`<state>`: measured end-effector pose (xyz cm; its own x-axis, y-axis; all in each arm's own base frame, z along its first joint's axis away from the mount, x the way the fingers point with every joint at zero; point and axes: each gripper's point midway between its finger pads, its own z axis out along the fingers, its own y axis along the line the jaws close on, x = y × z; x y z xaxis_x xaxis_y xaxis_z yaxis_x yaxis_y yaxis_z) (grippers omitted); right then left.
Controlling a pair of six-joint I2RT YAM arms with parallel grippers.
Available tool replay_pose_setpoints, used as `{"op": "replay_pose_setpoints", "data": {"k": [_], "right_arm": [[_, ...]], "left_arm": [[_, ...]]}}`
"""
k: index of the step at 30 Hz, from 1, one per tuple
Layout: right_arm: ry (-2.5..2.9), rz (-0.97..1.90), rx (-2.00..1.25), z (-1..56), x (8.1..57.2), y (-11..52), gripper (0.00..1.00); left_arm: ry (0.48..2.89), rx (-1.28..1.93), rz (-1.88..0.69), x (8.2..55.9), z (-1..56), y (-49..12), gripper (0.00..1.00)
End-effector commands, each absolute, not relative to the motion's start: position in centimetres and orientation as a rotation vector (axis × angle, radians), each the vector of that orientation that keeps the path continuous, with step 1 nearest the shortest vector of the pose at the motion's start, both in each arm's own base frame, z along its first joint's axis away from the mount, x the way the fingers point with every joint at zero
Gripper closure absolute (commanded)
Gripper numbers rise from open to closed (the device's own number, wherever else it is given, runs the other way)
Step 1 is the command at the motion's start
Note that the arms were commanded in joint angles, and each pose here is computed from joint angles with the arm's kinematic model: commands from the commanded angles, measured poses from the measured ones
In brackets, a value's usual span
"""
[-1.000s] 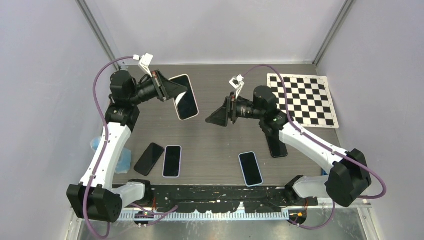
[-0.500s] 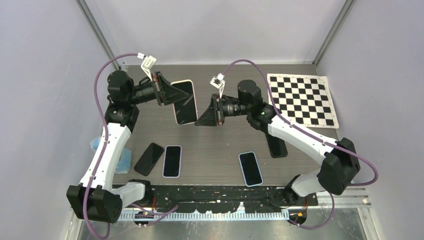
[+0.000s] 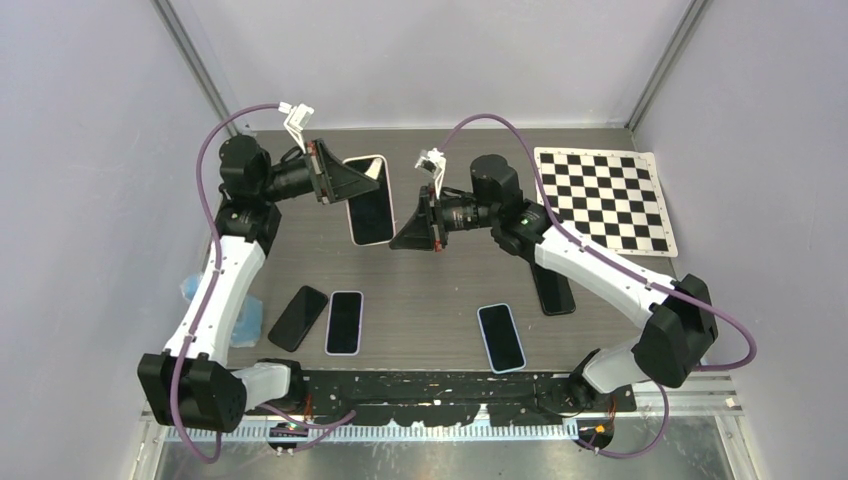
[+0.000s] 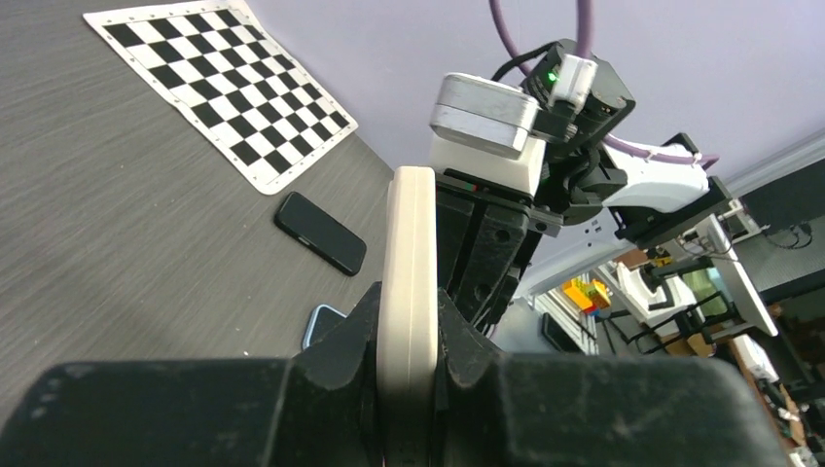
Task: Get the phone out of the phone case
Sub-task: Remove the phone case from the phone.
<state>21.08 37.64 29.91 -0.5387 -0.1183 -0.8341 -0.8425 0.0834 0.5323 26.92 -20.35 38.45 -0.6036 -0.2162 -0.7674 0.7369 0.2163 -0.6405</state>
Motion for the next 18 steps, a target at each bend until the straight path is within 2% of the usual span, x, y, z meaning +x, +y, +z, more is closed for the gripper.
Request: {"op": "replay_pose_setpoints", "data": {"k": [1,11,17,18], "right_arm": [[1.704,1.266,-0.935,30.1,24.7,38.0,0.99],[1.852,0.955,-0.737,26.4,29.9,36.3,0.99],[1.758,1.178,-0.705,28.4,27.8,35.1,0.99],[1.745,1.202,-0.701,29.1,27.6,34.6,0.96]], "left_arm": [[1.699,0.513,-1.659,24.0,41.8,-21.5,1.0],[1.721,0.511,-1.688,24.3,41.5,-21.8,1.0],[1.688,0.5,-1.644,25.0,41.5,-21.8,1.0],[1.684,0.5,-1.643,25.2,41.5,-21.8,1.0]]}}
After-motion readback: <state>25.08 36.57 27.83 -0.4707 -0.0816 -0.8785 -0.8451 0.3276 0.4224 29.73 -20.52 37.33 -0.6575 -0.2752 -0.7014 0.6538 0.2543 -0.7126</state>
